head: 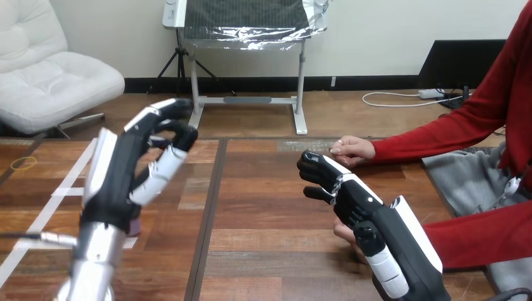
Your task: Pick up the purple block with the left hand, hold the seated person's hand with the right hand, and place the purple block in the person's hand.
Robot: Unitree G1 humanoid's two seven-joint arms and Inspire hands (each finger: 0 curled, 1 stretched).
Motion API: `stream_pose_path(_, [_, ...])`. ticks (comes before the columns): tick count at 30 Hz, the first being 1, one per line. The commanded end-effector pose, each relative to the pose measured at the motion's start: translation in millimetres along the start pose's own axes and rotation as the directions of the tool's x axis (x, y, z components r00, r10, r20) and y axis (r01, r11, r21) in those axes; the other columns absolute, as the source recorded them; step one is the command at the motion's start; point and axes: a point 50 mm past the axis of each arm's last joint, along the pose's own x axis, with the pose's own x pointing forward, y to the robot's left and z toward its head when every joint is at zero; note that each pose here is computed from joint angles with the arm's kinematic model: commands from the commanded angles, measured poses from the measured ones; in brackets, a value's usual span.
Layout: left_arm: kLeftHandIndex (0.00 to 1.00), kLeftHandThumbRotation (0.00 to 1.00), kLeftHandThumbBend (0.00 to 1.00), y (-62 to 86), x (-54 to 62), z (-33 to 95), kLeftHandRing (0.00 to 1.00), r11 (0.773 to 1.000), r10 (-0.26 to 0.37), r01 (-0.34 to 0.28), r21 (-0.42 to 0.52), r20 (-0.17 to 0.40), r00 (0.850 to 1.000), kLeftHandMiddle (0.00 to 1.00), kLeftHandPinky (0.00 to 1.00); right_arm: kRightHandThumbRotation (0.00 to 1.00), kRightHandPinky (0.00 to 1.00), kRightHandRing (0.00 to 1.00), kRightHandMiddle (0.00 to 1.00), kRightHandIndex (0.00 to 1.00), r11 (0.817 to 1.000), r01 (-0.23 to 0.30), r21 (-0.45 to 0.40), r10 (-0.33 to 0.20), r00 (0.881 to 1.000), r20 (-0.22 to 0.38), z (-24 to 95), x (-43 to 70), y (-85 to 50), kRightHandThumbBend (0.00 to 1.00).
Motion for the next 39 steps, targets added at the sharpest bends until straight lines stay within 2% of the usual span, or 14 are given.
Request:
stream_pose_path(1, [0.8, 0.88, 0.62, 21.7, 45.0, 2.8, 0.79, 0.992, 0.004, -0.005, 0.122, 0.004, 1.0, 0.81, 0.67, 1.0, 0.86, 0.9, 0.9, 0.89, 0.999, 0.012, -0.044, -0.008, 0.996, 0.092, 13.1, 10.2, -8.1, 0.78])
stream_pose_path(5, [0.81, 0.86, 0.62, 24.6, 53.2, -1.8, 0.8, 0.988, -0.014, 0.019, 0.156, -0.032, 0.999, 0.82, 0.68, 1.0, 0.86, 0.9, 0.9, 0.89, 0.999, 0.012, -0.044, -0.008, 0.996, 0.091, 13.8, 9.9, -8.2, 0.78])
stream_pose_path(11, [0.82, 0.83, 0.61, 28.7, 65.7, -8.9, 0.81, 0.966, -0.043, 0.064, 0.252, -0.09, 0.995, 0.83, 0.68, 1.0, 0.86, 0.91, 0.9, 0.89, 0.999, 0.01, -0.039, -0.007, 0.996, 0.091, 14.8, 9.6, -8.7, 0.79])
stream_pose_path(13, [0.83, 0.81, 0.65, 30.5, 73.5, -15.5, 0.8, 0.946, -0.056, 0.098, 0.308, -0.14, 0.989, 0.83, 0.67, 1.0, 0.86, 0.91, 0.9, 0.88, 0.999, 0.01, -0.039, -0.006, 0.996, 0.091, 15.4, 9.5, -9.2, 0.79])
stream_pose_path(16, [0.82, 0.81, 0.65, 33.4, 81.2, -23.4, 0.8, 0.919, -0.068, 0.139, 0.37, -0.199, 0.978, 0.83, 0.66, 1.0, 0.86, 0.91, 0.9, 0.88, 0.999, 0.008, -0.04, -0.005, 0.996, 0.091, 16.0, 9.4, -9.5, 0.79])
stream_pose_path(24, [0.84, 0.77, 0.63, 37.2, 88.6, -33.0, 0.81, 0.888, -0.085, 0.199, 0.415, -0.277, 0.957, 0.84, 0.68, 1.0, 0.86, 0.9, 0.89, 0.88, 0.999, 0.013, -0.036, -0.009, 0.996, 0.09, 16.2, 9.2, -9.5, 0.79])
stream_pose_path(30, [0.84, 0.73, 0.64, 39.8, 92.1, -40.4, 0.82, 0.878, -0.085, 0.233, 0.418, -0.343, 0.935, 0.85, 0.69, 1.0, 0.86, 0.9, 0.89, 0.88, 0.999, 0.008, -0.038, -0.005, 0.996, 0.09, 16.5, 9.2, -9.8, 0.8])
stream_pose_path(31, [0.84, 0.73, 0.64, 40.3, 92.6, -41.8, 0.82, 0.87, -0.089, 0.247, 0.427, -0.357, 0.93, 0.85, 0.69, 1.0, 0.86, 0.9, 0.89, 0.88, 0.999, 0.008, -0.04, -0.004, 0.996, 0.09, 16.7, 9.1, -9.9, 0.8])
stream_pose_path(39, [0.83, 0.7, 0.62, 42.1, 93.8, -48.2, 0.81, 0.841, -0.09, 0.285, 0.46, -0.401, 0.912, 0.84, 0.68, 1.0, 0.86, 0.9, 0.89, 0.88, 0.999, 0.006, -0.038, -0.003, 0.996, 0.09, 17.6, 8.8, -10.1, 0.79])
